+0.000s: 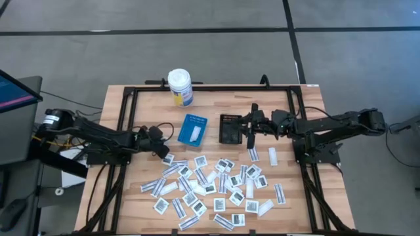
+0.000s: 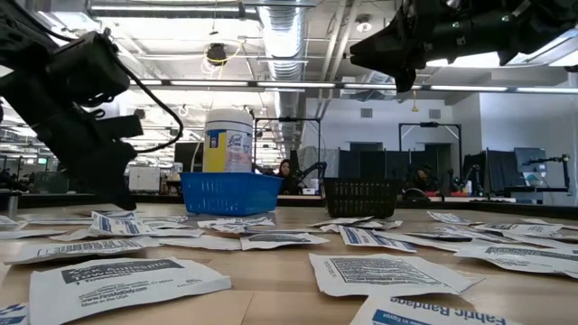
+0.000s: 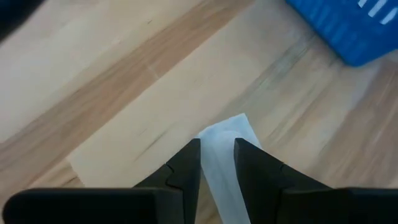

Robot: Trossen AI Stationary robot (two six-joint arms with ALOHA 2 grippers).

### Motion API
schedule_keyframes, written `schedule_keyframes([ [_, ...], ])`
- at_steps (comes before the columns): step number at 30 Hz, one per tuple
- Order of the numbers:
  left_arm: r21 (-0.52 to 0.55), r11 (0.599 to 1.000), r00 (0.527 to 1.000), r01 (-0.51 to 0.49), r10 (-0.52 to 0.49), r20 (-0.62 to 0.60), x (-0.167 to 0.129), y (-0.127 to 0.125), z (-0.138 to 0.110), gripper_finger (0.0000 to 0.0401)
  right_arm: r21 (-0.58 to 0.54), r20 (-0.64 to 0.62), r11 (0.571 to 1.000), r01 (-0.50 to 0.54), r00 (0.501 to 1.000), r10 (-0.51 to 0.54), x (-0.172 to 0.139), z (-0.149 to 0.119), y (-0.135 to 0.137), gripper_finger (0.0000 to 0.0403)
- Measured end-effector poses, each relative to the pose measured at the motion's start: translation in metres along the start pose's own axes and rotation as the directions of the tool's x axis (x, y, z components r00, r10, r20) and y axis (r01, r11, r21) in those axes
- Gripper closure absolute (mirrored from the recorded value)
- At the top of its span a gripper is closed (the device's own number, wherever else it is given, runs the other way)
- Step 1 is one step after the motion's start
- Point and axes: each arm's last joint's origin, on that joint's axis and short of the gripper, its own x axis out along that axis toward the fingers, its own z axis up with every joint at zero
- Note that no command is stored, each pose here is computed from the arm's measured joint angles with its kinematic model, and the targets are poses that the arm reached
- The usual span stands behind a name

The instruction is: Pick & Place First Aid Supplies

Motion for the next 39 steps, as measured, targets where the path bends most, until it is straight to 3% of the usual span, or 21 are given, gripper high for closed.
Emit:
schedule_keyframes([
  [4, 0.014, 1.000, 1.000, -0.019, 0.019, -0.013, 0.0034, -0.0010, -0.0019, 0.0316, 0.000, 0.001, 1.000, 0.000, 1.000, 0.000, 0.0000, 0.0001, 0.0000, 0.0301],
  [11, 0.005, 1.000, 1.000, 0.003, -0.003, -0.012, 0.0044, -0.0029, -0.0015, 0.0393, 0.002, 0.005, 1.000, -0.001, 1.000, 0.001, 0.0000, 0.0005, 0.0002, 0.0301],
  [24, -0.004, 0.997, 0.996, 0.082, -0.082, 0.039, 0.0024, -0.0076, 0.0048, 0.0395, 0.002, 0.007, 1.000, -0.005, 1.000, 0.005, -0.0001, 0.0006, 0.0009, 0.0301],
  [39, -0.012, 0.995, 0.994, 0.099, -0.098, 0.049, 0.0017, -0.0084, 0.0062, 0.0384, 0.002, 0.007, 1.000, -0.005, 1.000, 0.005, -0.0001, 0.0006, 0.0009, 0.0301],
])
